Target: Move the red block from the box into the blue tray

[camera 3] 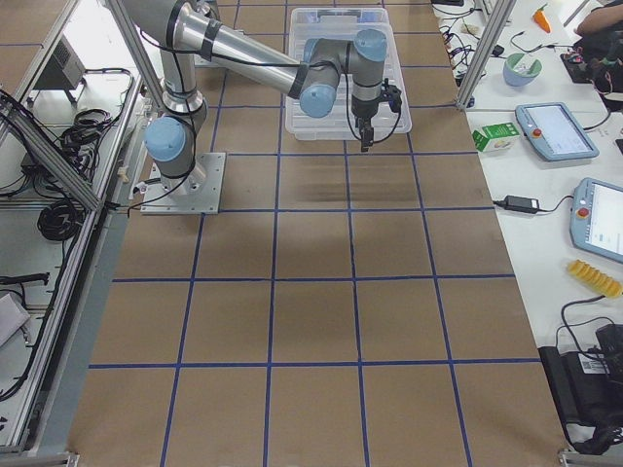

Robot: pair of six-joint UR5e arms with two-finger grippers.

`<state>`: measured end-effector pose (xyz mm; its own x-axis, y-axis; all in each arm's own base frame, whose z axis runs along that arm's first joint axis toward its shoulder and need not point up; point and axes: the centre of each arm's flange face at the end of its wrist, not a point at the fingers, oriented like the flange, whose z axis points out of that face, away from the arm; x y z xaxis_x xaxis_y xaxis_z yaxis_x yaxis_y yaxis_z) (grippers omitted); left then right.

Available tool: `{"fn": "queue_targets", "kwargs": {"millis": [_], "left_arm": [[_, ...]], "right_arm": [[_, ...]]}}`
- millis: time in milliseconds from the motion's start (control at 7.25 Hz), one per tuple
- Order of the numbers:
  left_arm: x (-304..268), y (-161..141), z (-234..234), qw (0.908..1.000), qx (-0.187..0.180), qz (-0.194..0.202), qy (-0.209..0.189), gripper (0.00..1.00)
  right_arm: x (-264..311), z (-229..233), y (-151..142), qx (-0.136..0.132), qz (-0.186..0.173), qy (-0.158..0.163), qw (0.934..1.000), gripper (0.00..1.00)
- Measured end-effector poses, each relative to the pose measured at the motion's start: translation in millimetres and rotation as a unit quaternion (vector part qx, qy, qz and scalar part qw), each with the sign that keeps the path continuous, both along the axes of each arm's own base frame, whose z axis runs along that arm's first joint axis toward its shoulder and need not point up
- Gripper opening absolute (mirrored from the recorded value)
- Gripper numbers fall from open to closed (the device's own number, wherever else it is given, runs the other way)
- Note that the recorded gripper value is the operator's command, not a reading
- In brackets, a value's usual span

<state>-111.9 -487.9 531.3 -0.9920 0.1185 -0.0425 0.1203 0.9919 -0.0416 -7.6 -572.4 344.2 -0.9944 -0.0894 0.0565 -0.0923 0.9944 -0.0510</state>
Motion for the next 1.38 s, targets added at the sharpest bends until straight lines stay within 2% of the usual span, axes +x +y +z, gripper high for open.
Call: {"fn": "queue_targets", "kwargs": {"millis": [552,966,1241,1379], "left_arm": [[-0.1,0.2,0.8,1.0,-0.001,0.0,0.001,1.0],[-0.1,-0.3,0.4,1.0,-0.001,0.0,0.001,1.0],[-0.1,-4.8,-7.2,1.0,0.005,0.0,0.002,1.0],[-0.5,-10.6,-19.0,0.9999,0.012,-0.001,0.004,1.0]], "right_arm": [[-48.9,0.8,2.4,0.0,-0.018,0.001,0.9998,1.0],[-53.3,2.1,2.4,0.0,-0.019,0.002,0.9998,1.0],[-50.0,22.7,-1.5,-0.002,-0.02,-0.004,0.9998,1.0],[-45.8,48.3,1.1,0.007,-0.022,-0.012,0.9997,1.0]]}}
